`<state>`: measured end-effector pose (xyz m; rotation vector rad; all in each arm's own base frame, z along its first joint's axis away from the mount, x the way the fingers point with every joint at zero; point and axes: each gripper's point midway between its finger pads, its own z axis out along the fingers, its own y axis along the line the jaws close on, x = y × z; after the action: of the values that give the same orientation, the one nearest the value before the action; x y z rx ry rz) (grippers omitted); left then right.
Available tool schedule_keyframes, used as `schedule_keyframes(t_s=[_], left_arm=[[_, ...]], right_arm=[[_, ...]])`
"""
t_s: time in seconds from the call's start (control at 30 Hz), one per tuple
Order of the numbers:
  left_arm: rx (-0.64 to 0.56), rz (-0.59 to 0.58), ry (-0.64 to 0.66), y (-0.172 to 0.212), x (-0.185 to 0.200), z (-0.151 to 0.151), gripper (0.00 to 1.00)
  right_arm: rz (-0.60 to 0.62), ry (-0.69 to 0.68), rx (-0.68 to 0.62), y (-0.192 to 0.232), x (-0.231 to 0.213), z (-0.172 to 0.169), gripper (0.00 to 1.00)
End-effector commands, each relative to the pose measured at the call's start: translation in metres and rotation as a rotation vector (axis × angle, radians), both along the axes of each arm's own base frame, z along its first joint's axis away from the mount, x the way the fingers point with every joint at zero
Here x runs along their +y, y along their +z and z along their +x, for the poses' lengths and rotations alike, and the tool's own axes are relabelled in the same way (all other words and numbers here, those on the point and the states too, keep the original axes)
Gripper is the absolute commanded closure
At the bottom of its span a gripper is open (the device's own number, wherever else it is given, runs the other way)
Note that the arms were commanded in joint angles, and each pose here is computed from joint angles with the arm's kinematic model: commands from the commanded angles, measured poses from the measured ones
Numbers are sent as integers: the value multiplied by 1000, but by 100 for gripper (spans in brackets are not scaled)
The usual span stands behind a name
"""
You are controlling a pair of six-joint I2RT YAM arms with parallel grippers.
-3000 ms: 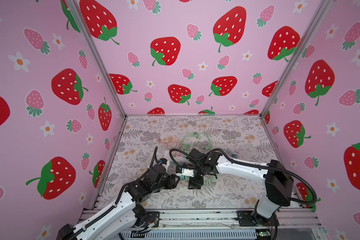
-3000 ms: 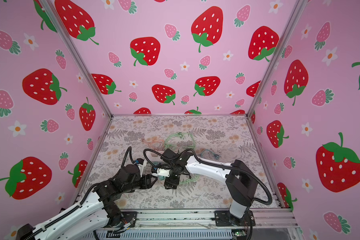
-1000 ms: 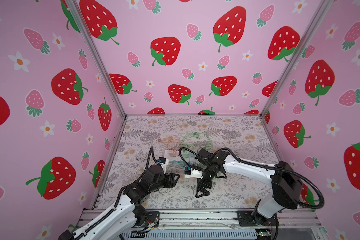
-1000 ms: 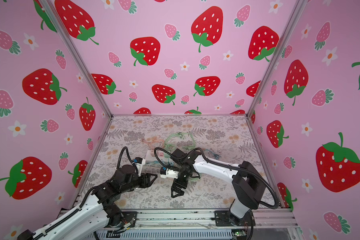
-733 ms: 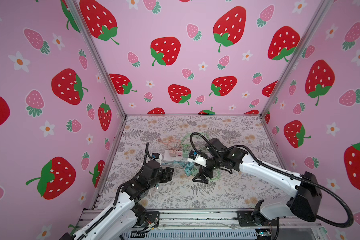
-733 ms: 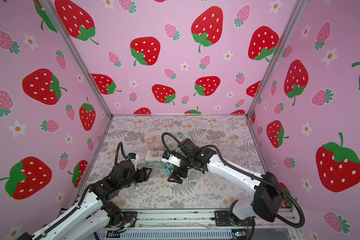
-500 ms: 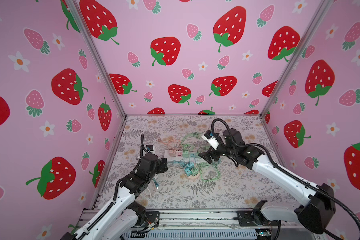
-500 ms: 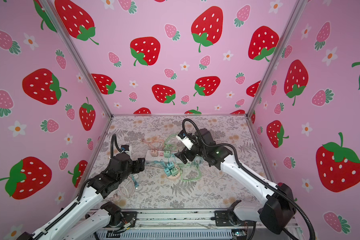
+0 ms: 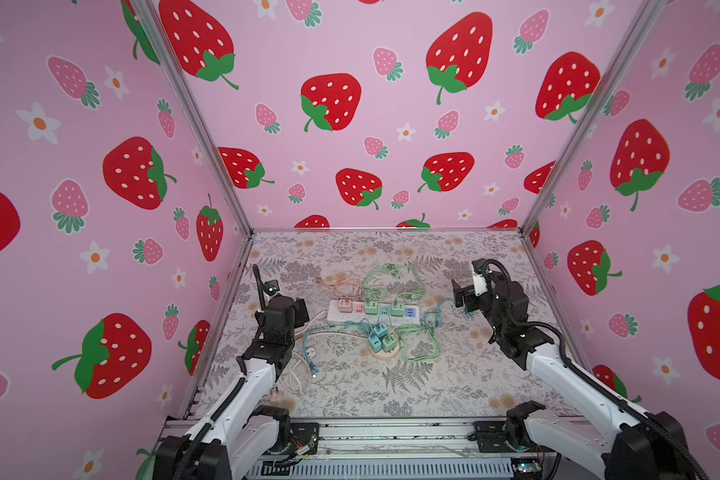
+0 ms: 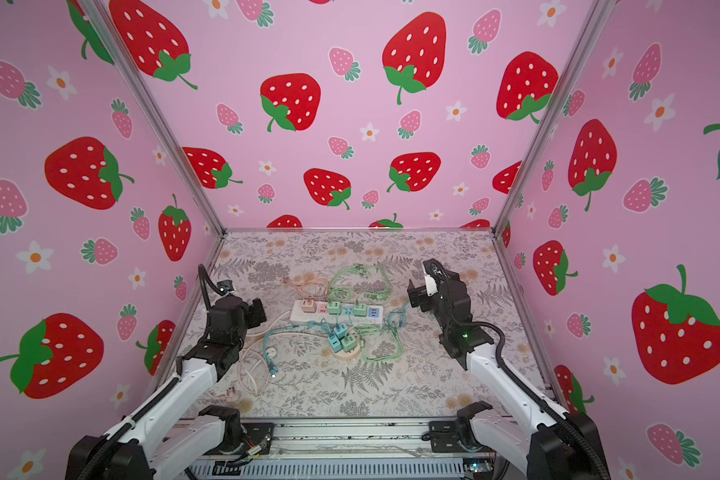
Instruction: Insert the plug
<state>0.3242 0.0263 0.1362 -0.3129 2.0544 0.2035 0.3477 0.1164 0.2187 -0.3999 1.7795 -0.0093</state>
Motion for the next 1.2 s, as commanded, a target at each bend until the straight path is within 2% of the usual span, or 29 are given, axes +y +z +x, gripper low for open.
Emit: schedule_keyframes(t_s=[0.0,0.13,0.27,0.77,1.03,1.17], left_arm=[[-113,39,-73,14,-3,26,8],[-116,80,-103,-1,-3,39,7],[-130,59,-113,-14,0,46,7],[-190,-23,-177,-31,-2,58,6],[-175,-28,-181,-43,-2,68,5],[-89,-37,-199,-51,-5,76,3]], right_arm=[[71,-166,-132,16,-42,9,1],[81,-242,-123,-13,-74,12,1],[108,-273,-113,-36,-88,15,1],[109,-263,-94,-79,-93,28,1],[104,-226,-114,-93,-90,35,1],[109,-236,-89,-99,-94,38,1]])
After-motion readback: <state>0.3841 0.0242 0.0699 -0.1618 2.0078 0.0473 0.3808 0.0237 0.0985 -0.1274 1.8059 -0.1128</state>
